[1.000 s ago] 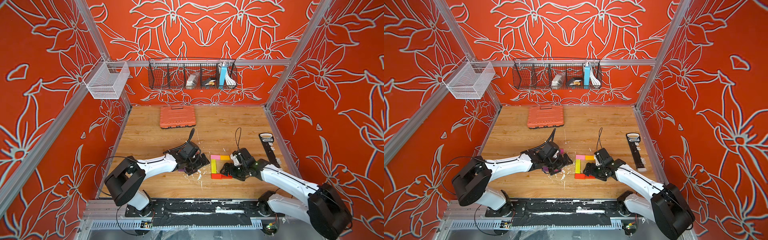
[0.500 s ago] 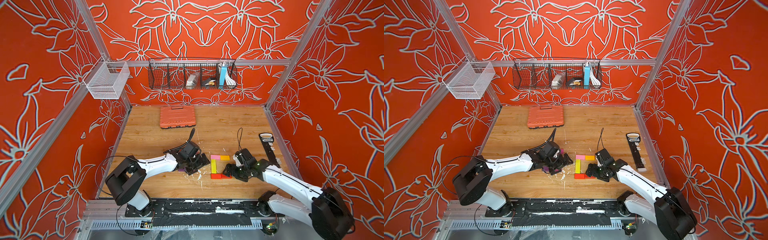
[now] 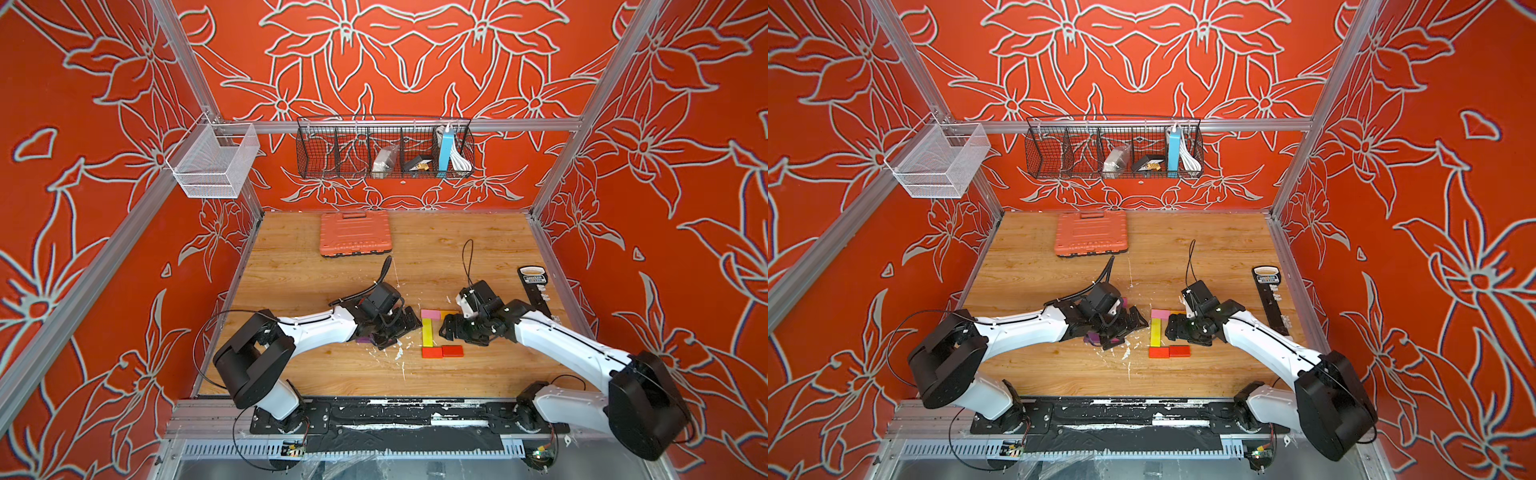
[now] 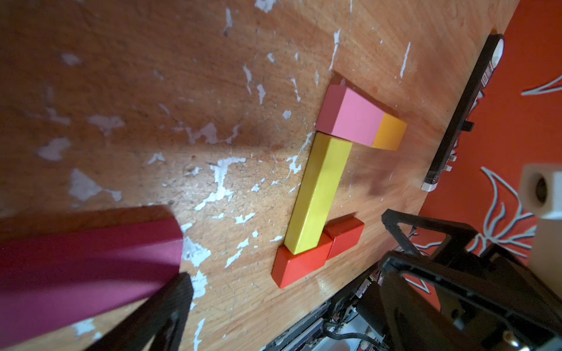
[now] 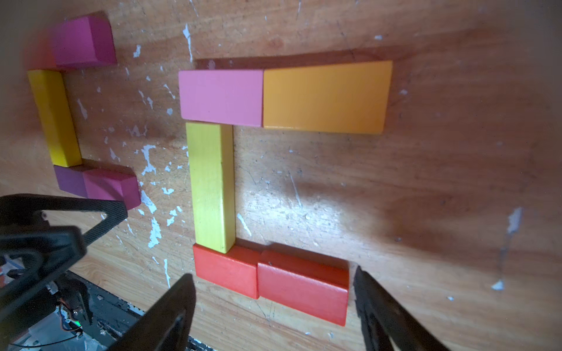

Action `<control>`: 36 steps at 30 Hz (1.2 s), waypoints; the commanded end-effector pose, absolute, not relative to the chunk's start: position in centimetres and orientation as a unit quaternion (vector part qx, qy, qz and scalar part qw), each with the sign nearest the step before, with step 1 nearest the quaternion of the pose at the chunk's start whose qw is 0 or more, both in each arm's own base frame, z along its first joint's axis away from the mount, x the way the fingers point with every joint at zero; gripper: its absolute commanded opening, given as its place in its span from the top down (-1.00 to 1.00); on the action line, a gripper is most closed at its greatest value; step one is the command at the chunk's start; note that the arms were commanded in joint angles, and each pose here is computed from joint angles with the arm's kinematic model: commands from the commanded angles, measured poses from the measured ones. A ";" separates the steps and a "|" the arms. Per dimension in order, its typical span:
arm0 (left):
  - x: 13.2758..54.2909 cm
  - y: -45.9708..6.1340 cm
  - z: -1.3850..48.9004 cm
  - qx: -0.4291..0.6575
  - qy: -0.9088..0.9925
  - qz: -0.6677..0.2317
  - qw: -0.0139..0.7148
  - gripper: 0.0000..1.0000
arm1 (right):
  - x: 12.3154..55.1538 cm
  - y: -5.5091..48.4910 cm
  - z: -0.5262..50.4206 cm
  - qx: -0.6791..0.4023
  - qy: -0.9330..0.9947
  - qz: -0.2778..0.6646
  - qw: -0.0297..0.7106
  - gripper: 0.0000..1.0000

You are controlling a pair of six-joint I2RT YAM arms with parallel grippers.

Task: Assemble the letter c with building blocks
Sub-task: Assemble the building block at the center of the board.

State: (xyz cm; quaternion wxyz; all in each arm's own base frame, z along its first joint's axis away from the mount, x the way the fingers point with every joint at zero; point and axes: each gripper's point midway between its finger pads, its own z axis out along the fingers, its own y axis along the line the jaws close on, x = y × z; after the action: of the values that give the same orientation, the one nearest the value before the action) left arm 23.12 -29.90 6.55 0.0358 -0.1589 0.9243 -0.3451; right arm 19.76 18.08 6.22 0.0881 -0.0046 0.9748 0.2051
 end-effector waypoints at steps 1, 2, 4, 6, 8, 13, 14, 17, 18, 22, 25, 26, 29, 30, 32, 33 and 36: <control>23.1 -30.2 6.5 -0.160 0.925 -0.342 0.032 -0.97 | 20.4 19.4 6.9 -0.027 0.971 0.216 0.095 -0.67; 23.1 -30.2 6.5 -0.161 0.926 -0.341 0.032 -0.97 | 20.3 19.5 6.7 -0.027 0.972 0.215 0.093 -0.67; 23.2 -30.2 6.5 -0.161 0.926 -0.341 0.032 -0.97 | 20.4 19.9 6.4 -0.028 0.972 0.214 0.090 -0.67; 23.2 -30.2 6.5 -0.160 0.926 -0.342 0.032 -0.97 | 20.3 20.1 6.1 -0.029 0.973 0.214 0.086 -0.67; 23.2 -30.2 6.6 -0.160 0.926 -0.342 0.034 -0.97 | 20.2 20.4 5.9 -0.030 0.973 0.213 0.083 -0.67; 23.2 -30.2 6.7 -0.160 0.925 -0.342 0.034 -0.97 | 20.1 21.0 5.5 -0.034 0.974 0.210 0.080 -0.67; 23.2 -30.2 6.7 -0.159 0.925 -0.343 0.035 -0.97 | 20.1 21.0 5.5 -0.036 0.974 0.209 0.079 -0.66; 23.2 -30.1 6.7 -0.159 0.925 -0.343 0.036 -0.97 | 19.9 21.1 5.2 -0.036 0.975 0.206 0.076 -0.66; 23.1 -30.1 6.7 -0.160 0.925 -0.343 0.035 -0.97 | 19.8 21.1 5.1 -0.036 0.975 0.205 0.075 -0.66; 23.2 -30.1 6.8 -0.160 0.924 -0.344 0.037 -0.97 | 19.5 21.1 4.8 -0.036 0.976 0.204 0.072 -0.65; 23.2 -30.1 6.9 -0.160 0.924 -0.345 0.037 -0.97 | 19.3 21.1 4.7 -0.037 0.976 0.203 0.070 -0.65; 23.2 -30.1 6.8 -0.161 0.924 -0.345 0.037 -0.97 | 19.2 21.1 4.6 -0.037 0.976 0.203 0.070 -0.65; 23.2 -30.1 6.9 -0.160 0.924 -0.346 0.037 -0.97 | 19.1 21.0 4.5 -0.036 0.976 0.202 0.069 -0.65; 23.1 -30.1 6.9 -0.160 0.924 -0.346 0.037 -0.97 | 19.0 21.0 4.5 -0.036 0.976 0.202 0.069 -0.65; 23.2 -30.1 6.9 -0.161 0.924 -0.346 0.037 -0.97 | 18.9 21.0 4.4 -0.036 0.976 0.202 0.068 -0.65; 23.2 -30.1 6.9 -0.161 0.924 -0.346 0.037 -0.97 | 18.8 21.0 4.4 -0.036 0.976 0.202 0.067 -0.65; 23.2 -30.2 6.9 -0.161 0.923 -0.347 0.037 -0.97 | 18.6 21.0 4.3 -0.036 0.977 0.202 0.066 -0.64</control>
State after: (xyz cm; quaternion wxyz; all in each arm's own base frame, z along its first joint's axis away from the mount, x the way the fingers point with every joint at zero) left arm 23.13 -29.90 6.54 0.0359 -0.1590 0.9244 -0.3449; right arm 18.98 21.17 4.59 0.0674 -0.0390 0.9754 0.2064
